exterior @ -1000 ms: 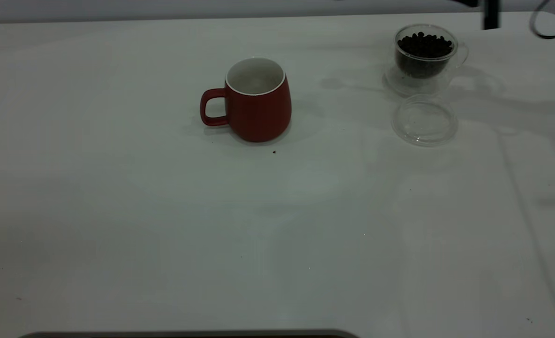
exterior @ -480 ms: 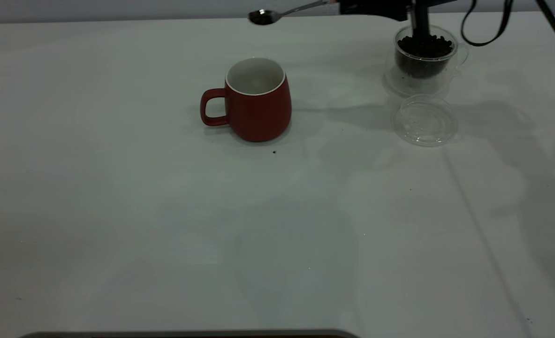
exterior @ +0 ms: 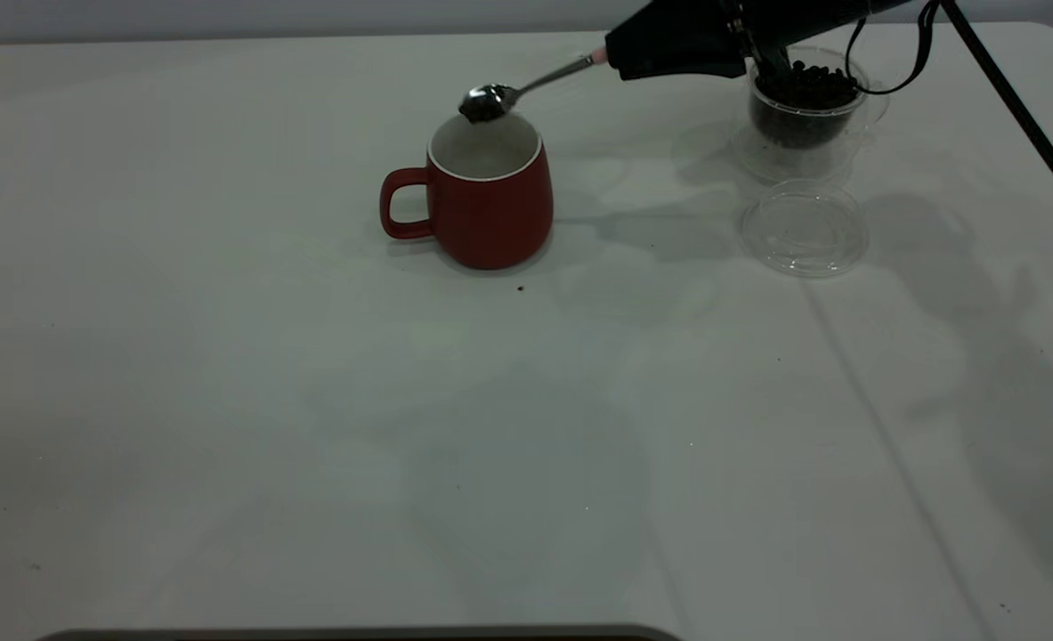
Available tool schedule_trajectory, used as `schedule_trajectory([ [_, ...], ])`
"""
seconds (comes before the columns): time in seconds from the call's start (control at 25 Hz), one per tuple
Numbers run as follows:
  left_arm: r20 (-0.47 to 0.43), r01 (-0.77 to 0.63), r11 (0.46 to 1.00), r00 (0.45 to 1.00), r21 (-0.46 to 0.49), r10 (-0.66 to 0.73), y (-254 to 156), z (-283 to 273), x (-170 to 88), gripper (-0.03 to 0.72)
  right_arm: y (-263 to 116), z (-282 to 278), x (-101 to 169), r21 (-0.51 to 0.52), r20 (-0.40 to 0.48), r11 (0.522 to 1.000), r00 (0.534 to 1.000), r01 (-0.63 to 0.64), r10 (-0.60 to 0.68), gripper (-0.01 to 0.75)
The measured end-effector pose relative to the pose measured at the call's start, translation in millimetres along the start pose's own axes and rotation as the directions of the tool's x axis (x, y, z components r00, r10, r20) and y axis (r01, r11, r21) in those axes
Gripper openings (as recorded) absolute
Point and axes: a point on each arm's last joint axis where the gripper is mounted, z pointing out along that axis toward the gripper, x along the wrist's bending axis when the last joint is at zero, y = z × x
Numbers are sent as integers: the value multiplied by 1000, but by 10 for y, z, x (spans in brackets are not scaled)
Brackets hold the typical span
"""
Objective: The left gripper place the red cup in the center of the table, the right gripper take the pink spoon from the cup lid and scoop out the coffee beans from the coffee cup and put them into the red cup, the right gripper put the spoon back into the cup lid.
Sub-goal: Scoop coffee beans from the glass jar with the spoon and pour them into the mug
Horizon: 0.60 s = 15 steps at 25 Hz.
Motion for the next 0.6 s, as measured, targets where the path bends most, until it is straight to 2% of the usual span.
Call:
schedule_trajectory([
  [0.16, 0, 0, 1000, 1000, 0, 0, 0, 0, 0, 587, 3, 12, -20, 0, 32, 988, 988, 151, -151, 95],
  [0.36, 0, 0, 1000, 1000, 0, 0, 0, 0, 0, 587, 68, 0, 94, 27, 86, 929, 925, 369, -370, 95],
  [0.6, 0, 1, 1000, 1000, 0, -1, 0, 0, 0, 587, 149, -309, 360, 122, 10, 892, 898, 435, -440, 95],
])
